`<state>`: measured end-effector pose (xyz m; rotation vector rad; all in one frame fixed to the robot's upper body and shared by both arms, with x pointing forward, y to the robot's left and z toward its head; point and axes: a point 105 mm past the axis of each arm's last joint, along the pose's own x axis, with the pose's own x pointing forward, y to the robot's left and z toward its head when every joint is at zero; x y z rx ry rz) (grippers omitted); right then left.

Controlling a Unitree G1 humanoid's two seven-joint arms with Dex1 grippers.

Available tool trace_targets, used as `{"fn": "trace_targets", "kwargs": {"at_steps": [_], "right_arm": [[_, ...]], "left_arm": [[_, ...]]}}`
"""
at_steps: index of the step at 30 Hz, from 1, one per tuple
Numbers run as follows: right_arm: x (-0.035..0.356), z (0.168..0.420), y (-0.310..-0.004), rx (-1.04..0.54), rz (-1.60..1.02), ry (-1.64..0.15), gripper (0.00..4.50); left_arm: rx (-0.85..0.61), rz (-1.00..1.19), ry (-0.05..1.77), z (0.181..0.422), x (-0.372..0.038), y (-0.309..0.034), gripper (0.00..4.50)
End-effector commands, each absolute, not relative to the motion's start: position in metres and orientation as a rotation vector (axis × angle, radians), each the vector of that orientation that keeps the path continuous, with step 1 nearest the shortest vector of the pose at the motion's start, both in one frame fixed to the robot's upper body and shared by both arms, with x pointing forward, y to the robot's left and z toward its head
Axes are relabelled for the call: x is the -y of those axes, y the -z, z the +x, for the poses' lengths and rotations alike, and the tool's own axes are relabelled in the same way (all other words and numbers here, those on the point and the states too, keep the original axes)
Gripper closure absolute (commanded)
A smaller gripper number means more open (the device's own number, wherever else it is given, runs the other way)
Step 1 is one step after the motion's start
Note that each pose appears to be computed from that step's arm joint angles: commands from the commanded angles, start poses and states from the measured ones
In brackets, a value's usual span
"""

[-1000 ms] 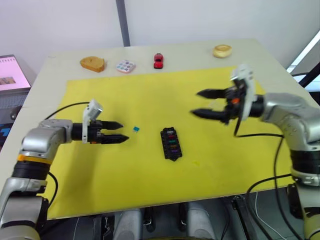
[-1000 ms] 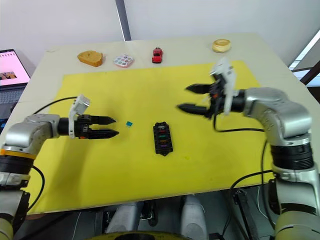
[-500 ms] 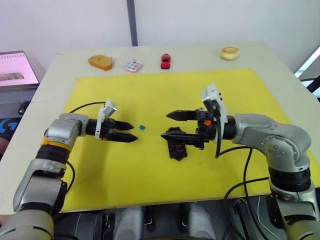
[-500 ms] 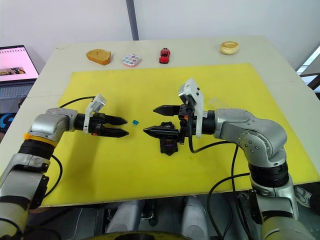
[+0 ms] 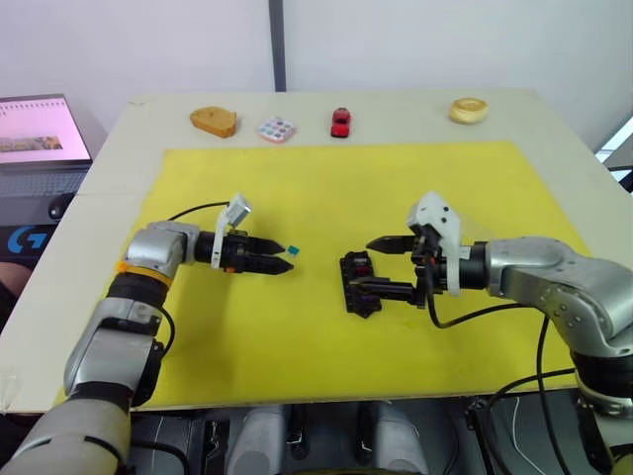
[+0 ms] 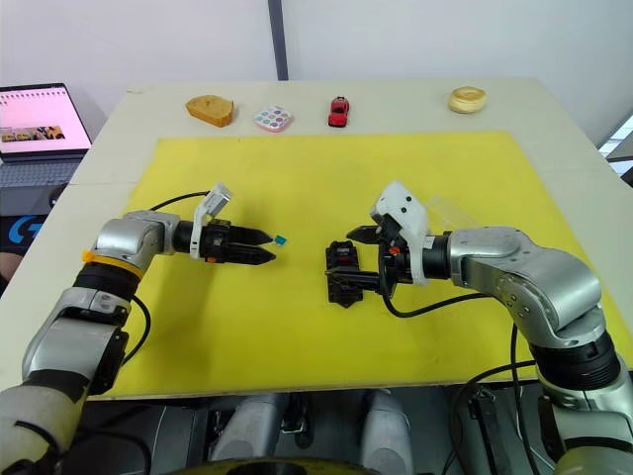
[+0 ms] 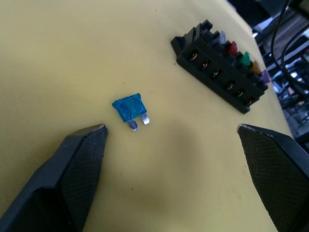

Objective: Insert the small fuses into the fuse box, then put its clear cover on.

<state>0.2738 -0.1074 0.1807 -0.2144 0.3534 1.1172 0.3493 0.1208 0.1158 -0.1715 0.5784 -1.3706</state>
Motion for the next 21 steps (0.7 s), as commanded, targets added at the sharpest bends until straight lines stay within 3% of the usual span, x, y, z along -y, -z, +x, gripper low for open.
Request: {"fn": "trace_targets", "kwargs": {"at_steps": [1, 12, 15, 21], "right_arm": [[0.104, 0.272, -0.192, -0.294, -0.251, -1.123, 0.08], [0.108, 0.273, -0.193, -0.286, -0.248, -1.099, 0.08], [0.109, 0.273, -0.192, -0.286, -0.248, -1.091, 0.00], [0.114, 0.274, -0.191, -0.290, -0.256, -1.069, 0.00]], "left_arm": [[-0.633, -0.220, 1.420, 0.344, -0.099, -0.101, 0.00], [-0.680, -0.253, 1.461, 0.333, -0.082, -0.091, 0.00], [-0.692, -0.305, 1.430, 0.334, -0.080, -0.087, 0.79], [-0.692, -0.373, 1.350, 0.339, -0.086, -0.079, 3.81]]}}
